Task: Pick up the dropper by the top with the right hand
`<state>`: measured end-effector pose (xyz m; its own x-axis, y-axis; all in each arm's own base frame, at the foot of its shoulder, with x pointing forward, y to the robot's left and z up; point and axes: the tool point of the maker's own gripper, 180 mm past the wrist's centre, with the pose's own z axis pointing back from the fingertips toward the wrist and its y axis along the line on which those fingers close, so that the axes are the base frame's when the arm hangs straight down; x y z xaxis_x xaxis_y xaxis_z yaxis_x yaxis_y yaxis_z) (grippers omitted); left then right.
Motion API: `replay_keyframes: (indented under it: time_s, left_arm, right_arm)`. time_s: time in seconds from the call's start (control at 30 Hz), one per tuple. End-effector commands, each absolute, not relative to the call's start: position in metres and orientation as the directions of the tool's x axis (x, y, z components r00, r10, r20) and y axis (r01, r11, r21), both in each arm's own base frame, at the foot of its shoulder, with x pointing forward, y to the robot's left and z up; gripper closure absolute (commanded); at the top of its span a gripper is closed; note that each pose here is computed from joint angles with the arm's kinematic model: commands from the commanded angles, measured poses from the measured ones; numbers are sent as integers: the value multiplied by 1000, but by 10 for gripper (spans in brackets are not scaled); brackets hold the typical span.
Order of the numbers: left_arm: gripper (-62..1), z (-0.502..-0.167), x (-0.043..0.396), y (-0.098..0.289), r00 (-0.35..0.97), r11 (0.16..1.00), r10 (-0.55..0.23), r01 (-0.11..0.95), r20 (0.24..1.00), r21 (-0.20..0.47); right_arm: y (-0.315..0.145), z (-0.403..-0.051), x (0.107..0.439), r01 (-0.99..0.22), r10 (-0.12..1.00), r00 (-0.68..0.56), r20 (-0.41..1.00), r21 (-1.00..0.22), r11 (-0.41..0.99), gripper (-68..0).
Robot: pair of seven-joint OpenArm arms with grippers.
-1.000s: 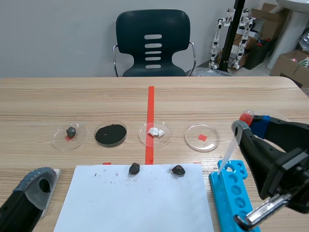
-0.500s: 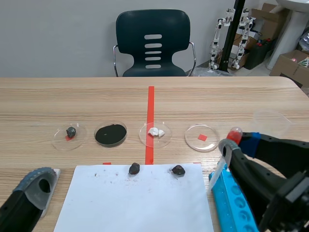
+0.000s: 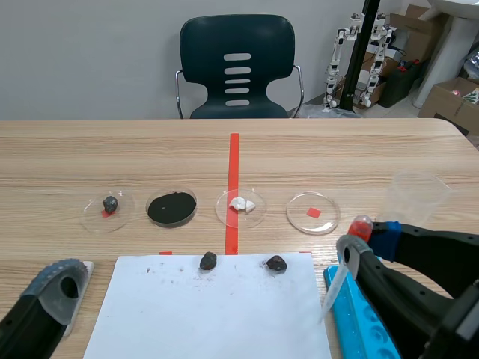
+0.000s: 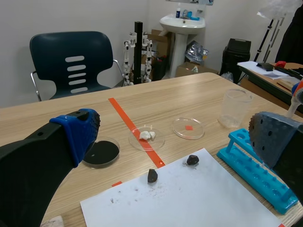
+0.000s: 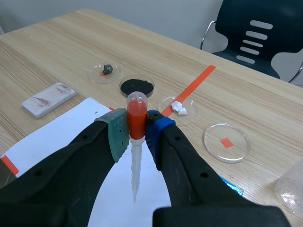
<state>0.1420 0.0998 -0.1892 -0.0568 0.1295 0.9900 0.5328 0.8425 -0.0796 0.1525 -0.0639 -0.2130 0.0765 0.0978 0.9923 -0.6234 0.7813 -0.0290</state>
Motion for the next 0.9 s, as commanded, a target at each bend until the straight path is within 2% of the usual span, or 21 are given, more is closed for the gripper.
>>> replay_keyframes:
  time_s: [0.0, 0.87]
  left_arm:
    - [-623, -181, 142, 98, -78, 842, 151, 533, 985, -87]
    - [-623, -181, 142, 98, -78, 842, 151, 533, 985, -87]
  right_arm:
    - [-63, -203, 155, -619, 76, 46, 996, -31, 784, -93]
    - [-63, -203, 156, -621, 81, 43, 996, -36, 783, -93]
